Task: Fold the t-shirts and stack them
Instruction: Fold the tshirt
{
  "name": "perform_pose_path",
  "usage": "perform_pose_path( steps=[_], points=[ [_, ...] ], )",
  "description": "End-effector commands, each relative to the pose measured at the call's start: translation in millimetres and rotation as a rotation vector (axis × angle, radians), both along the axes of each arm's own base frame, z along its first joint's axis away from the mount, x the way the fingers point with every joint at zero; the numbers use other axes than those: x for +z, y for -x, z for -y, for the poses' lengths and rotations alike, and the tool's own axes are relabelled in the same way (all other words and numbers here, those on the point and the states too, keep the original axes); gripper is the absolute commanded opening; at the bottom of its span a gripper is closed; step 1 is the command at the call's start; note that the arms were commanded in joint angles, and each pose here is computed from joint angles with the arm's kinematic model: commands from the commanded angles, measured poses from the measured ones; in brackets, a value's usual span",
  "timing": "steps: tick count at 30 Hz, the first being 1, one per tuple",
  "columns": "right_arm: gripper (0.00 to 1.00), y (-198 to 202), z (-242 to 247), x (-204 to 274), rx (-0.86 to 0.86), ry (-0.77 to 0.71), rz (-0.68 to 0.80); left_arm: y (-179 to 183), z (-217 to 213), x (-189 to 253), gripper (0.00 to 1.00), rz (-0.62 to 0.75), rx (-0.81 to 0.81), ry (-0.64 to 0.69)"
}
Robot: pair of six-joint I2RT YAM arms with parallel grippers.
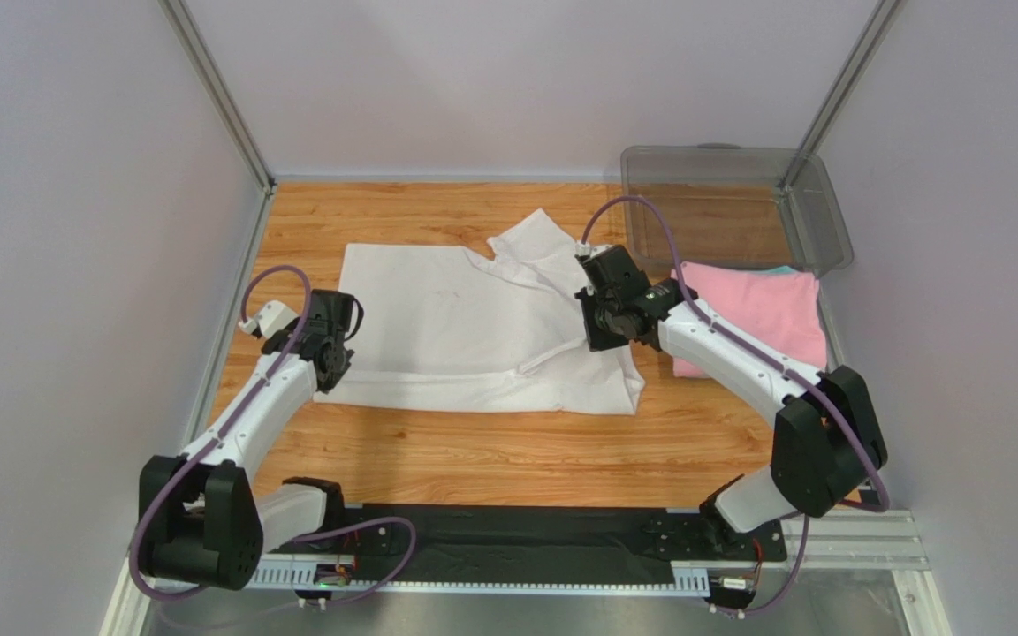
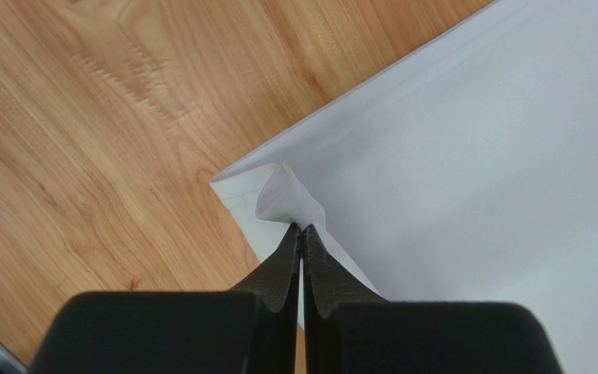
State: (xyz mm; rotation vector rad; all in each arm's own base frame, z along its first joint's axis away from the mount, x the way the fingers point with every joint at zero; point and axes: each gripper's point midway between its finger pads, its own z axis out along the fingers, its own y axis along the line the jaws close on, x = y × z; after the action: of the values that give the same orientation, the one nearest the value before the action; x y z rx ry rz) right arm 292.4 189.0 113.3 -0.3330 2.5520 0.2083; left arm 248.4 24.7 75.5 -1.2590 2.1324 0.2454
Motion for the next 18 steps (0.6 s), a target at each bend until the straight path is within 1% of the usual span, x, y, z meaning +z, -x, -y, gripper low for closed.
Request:
perform_pose_path(
  steps=[1, 5, 9, 11, 12, 13, 15, 17, 18],
  points=[
    [0.0, -29.8, -6.9, 14.7, 0.012, -0.041, 0.065, -19.3, -4.5, 9.8, 0.0, 0.033, 0.0, -0.015],
    [0.0, -45.4, -4.4, 6.1, 0.002, -0.028, 0.053, -28.1, -8.1, 5.1, 0.0, 0.014, -0.006, -0.021],
    [0.0, -59.3, -8.9, -1.2, 0.032, -0.02, 0.045, -37.5, -7.6, 1.1, 0.0, -0.006, -0.018, -0.019],
    [0.0, -64.7, -10.7, -12.1, 0.036, -0.021, 0.018, -44.7, -7.3, -0.1, 0.0, -0.002, -0.033, -0.024],
    [0.0, -70.6, -13.2, -11.0, 0.033, -0.025, 0.023, -46.8, -8.1, 0.5, 0.06, -0.001, -0.038, -0.032],
    [0.0, -74.3, -12.3, -20.7, 0.022, -0.016, 0.004, -49.3, -9.0, -1.1, 0.06, -0.004, -0.034, -0.036],
    [0.0, -84.7, -15.7, -21.3, 0.019, -0.015, 0.008, -52.2, -11.0, -0.8, 0.07, -0.006, -0.037, -0.049],
    [0.04, -95.4, -13.3, -31.6, -0.015, 0.011, 0.0, -54.9, -13.4, 0.6, 0.14, -0.009, -0.035, -0.058],
    [0.08, -100.1, -12.0, -32.8, -0.03, 0.025, 0.005, -55.6, -13.3, 2.1, 0.36, -0.011, -0.045, -0.059]
  ],
)
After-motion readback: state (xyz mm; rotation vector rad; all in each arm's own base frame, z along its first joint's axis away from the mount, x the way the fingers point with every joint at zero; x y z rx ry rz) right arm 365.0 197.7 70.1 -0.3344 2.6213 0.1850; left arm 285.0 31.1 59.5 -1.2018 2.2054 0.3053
